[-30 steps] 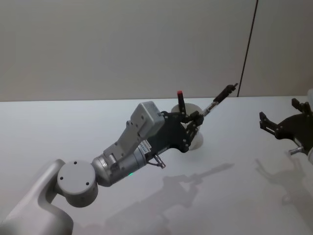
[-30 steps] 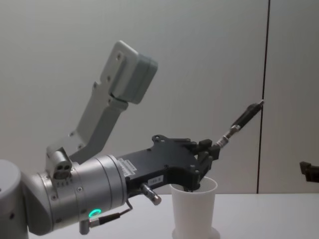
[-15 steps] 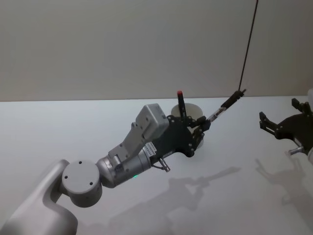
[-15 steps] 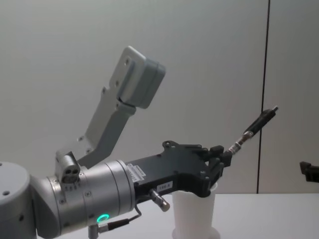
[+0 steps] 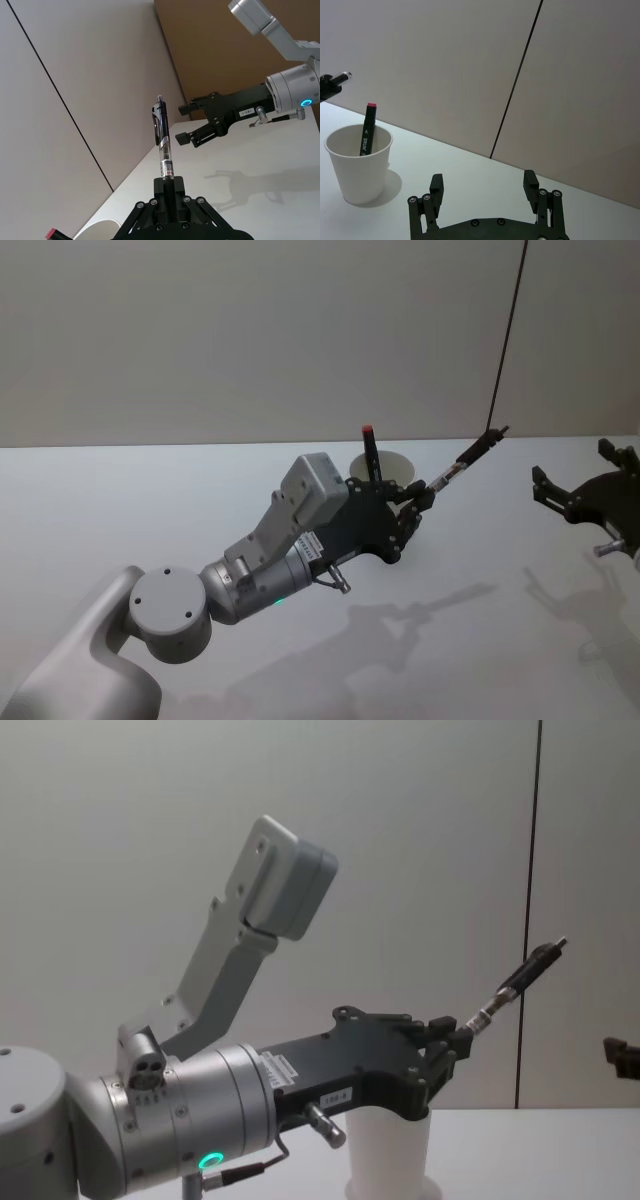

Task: Place the pen into the pen holder.

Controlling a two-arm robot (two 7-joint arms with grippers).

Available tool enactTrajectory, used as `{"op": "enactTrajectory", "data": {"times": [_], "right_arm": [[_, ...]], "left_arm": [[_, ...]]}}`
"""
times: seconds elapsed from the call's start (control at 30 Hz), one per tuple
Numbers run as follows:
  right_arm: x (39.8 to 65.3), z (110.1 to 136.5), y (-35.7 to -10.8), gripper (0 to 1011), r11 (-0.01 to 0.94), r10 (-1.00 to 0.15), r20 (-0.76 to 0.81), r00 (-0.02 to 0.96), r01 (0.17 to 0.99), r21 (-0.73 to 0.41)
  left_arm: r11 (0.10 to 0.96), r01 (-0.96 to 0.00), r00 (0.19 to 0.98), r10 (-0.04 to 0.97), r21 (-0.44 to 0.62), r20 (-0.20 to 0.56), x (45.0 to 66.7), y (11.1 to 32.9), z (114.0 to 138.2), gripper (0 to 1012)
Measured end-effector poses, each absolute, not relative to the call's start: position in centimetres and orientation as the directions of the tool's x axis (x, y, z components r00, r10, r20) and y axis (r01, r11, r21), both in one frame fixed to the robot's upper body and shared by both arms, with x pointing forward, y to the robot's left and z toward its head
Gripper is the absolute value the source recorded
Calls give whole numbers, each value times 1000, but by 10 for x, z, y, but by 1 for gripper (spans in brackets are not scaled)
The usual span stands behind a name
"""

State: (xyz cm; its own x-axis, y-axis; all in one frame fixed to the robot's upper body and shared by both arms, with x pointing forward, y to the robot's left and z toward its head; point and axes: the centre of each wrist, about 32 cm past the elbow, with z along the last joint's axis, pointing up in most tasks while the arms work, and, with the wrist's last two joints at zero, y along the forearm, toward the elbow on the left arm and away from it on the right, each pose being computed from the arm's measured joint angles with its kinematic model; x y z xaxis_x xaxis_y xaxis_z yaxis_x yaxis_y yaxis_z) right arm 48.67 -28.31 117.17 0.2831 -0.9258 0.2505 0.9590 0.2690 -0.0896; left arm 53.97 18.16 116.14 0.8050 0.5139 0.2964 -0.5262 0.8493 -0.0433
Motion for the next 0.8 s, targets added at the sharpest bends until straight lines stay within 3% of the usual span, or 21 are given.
{"op": "enactTrajectory", "data": {"times": [0.8], "right_arm": [[464,1175,-309,1002,382,-922,57,383,924,-20]], "left_arm": [[852,-522,809,509,-42,294,540,181,1161,120]]}}
